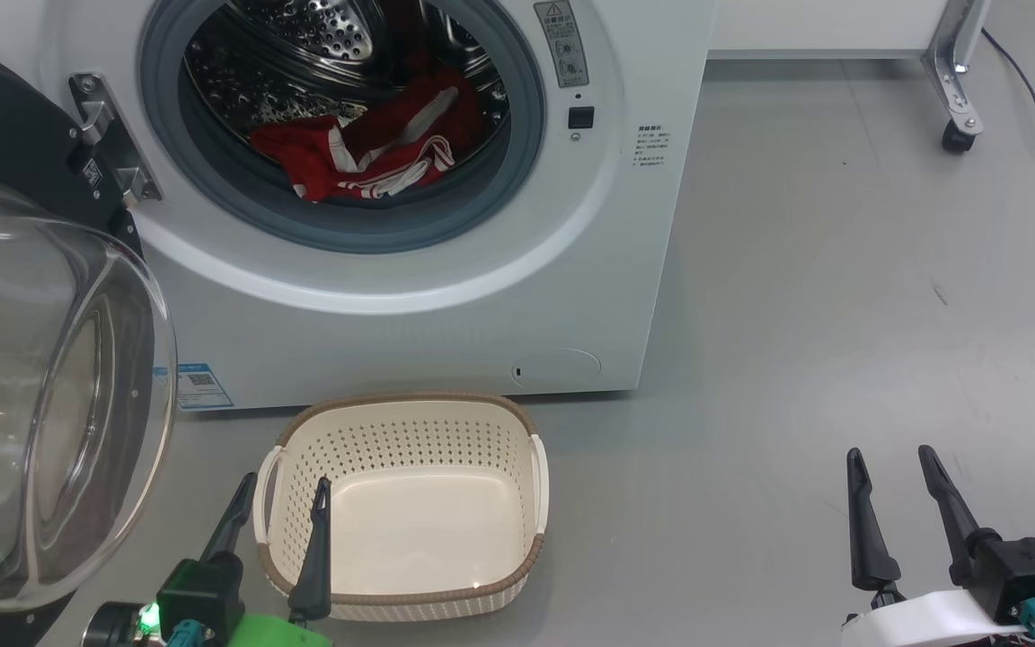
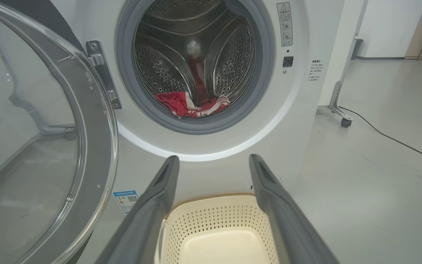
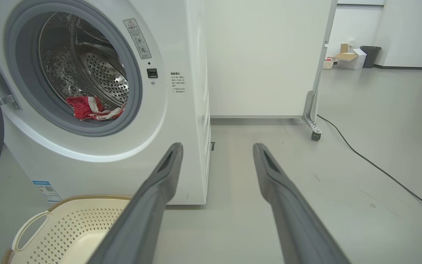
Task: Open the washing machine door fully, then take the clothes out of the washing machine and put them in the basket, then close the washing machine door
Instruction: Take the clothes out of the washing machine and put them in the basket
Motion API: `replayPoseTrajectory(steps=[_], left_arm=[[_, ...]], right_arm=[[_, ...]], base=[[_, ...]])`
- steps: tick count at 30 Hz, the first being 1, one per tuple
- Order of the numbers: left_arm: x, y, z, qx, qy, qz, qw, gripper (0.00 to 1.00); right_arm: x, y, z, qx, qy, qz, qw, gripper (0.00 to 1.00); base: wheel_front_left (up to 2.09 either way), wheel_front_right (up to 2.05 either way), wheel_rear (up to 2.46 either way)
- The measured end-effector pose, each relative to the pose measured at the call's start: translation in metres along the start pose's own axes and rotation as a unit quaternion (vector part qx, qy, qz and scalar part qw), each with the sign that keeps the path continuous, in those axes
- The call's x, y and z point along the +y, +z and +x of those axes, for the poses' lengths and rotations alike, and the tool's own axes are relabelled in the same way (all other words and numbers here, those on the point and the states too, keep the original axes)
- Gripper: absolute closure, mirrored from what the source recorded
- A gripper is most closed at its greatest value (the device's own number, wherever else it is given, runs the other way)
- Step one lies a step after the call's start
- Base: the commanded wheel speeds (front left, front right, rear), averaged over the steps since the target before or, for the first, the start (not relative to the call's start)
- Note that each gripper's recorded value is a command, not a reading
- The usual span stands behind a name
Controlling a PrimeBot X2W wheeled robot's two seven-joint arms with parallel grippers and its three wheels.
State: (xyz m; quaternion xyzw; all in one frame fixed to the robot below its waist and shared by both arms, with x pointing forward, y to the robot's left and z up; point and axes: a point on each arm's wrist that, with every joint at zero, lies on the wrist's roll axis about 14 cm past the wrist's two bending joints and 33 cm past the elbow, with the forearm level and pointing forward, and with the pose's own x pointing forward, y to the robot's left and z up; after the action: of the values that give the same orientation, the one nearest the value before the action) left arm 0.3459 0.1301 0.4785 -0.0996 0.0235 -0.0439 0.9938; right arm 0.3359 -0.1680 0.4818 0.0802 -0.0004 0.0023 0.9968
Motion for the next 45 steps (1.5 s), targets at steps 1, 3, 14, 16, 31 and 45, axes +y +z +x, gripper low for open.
replayPoseTrajectory(steps=[1,3,14,16,31,45], left_arm=[[-0.0001,0.0002,-0.0001,0.0,0.0,0.001,1.0,0.0],[-0.0002,0.0003,-0.0001,0.0,0.0,0.001,1.0,0.0],[0.0006,0.0006,0.0,-0.001,0.001,0.001,1.0,0.0],[0.0009,0.0006,0.0001,-0.001,0.002,0.001,1.0,0.0],[0.0034,0.0025,-0.0009,-0.004,0.008,0.003,1.0,0.0],[0.0029,0.0009,-0.0008,-0.002,0.007,0.003,1.0,0.0]], right_arm=[[0.0,0.0001,-0.0001,0.0,0.0,0.0,1.0,0.0],[0.0004,0.0,0.0,0.0,0.001,0.0,1.0,0.0],[0.0009,-0.001,0.0002,0.002,0.001,0.0,1.0,0.0],[0.001,-0.0011,0.0003,0.002,0.002,0.0,1.0,0.0],[0.0014,-0.0019,-0.0006,0.003,0.002,0.0,1.0,0.0],[0.0021,-0.0038,-0.0013,0.006,0.003,0.005,1.0,0.0]], base=[[1.11,-1.11,0.0],[1.16,-1.15,-0.01],[0.92,-0.92,0.0],[0.64,-0.64,0.0],[0.33,-0.33,0.0],[0.0,0.0,0.0]])
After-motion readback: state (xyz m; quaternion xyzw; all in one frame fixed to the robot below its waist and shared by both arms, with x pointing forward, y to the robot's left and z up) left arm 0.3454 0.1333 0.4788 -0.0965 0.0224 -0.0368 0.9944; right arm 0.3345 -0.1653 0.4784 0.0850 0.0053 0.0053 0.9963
